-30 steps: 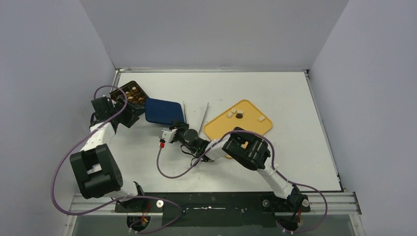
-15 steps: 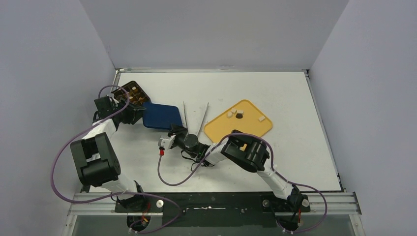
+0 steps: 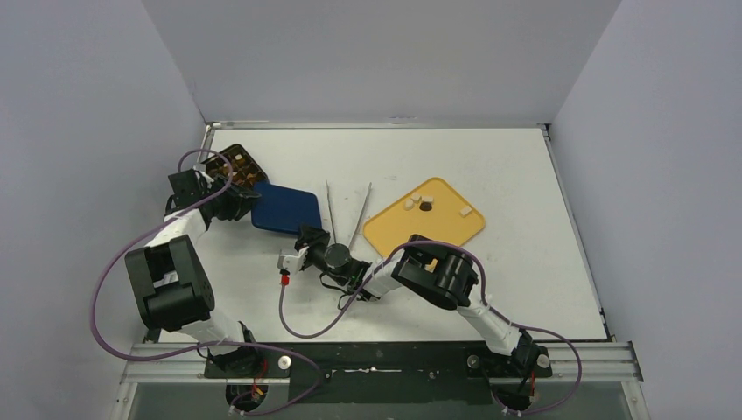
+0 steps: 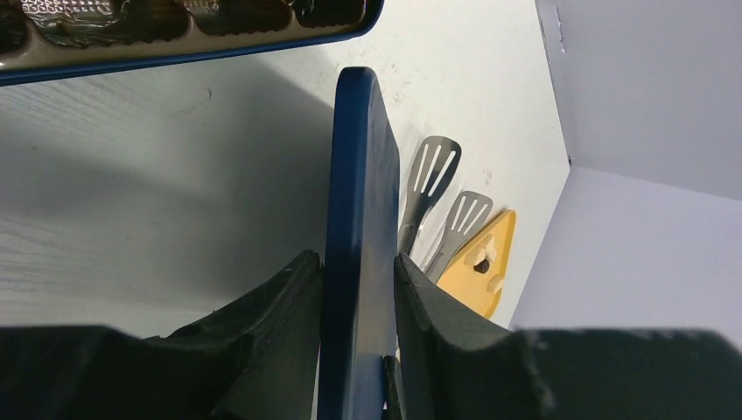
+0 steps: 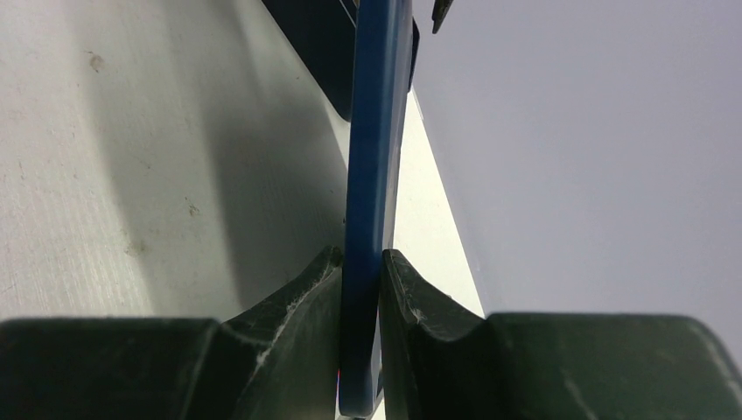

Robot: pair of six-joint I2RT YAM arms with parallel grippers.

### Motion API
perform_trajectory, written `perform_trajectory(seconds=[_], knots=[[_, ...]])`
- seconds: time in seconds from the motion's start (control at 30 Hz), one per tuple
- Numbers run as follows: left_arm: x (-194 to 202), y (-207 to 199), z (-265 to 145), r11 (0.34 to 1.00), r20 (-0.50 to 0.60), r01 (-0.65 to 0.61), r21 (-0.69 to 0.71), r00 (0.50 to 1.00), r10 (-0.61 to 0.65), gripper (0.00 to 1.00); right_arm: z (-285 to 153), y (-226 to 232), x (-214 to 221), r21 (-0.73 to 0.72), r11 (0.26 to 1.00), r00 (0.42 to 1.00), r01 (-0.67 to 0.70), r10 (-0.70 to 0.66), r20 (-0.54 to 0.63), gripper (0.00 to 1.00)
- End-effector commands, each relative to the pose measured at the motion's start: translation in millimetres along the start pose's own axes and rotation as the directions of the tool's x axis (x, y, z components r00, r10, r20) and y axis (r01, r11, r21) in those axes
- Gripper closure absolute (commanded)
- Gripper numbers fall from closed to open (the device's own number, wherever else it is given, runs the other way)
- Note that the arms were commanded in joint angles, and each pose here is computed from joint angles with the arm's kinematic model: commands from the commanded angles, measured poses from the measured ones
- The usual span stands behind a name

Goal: Pack the chocolate
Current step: Pick up the box lid from the center of the board, then adjust the box lid.

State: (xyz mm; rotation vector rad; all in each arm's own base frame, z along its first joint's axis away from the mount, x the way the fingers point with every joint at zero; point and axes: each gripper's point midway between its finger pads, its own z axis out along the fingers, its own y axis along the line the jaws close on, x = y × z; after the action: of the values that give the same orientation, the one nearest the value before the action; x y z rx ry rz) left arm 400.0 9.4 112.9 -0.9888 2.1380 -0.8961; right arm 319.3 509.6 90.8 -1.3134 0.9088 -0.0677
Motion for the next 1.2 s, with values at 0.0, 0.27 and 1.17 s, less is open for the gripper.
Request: perform_trajectory(seconds=[0.0,0.27,1.17], knots=[[4,-4,2,0.999,-0.025,-0.041,0.022,0.999,0.041,0.72,3,-38,-43,0.087,0.996,0.994,-0.015,0.006,0.105,0.80],[-16,-42,-15,0.992,0.037,-0.064,0.113,0.998,0.060,1.00,0,-46,-51,0.101,0.995,0.994,-0.011,0.000,0.107,0.71],[-119,-165,-85,0.748,0.380,-0.272,0.606,0.925,0.028,1.00,-109,-155,-58,0.330,0.890,0.949,-0.314,0.286,0.132,0.00]])
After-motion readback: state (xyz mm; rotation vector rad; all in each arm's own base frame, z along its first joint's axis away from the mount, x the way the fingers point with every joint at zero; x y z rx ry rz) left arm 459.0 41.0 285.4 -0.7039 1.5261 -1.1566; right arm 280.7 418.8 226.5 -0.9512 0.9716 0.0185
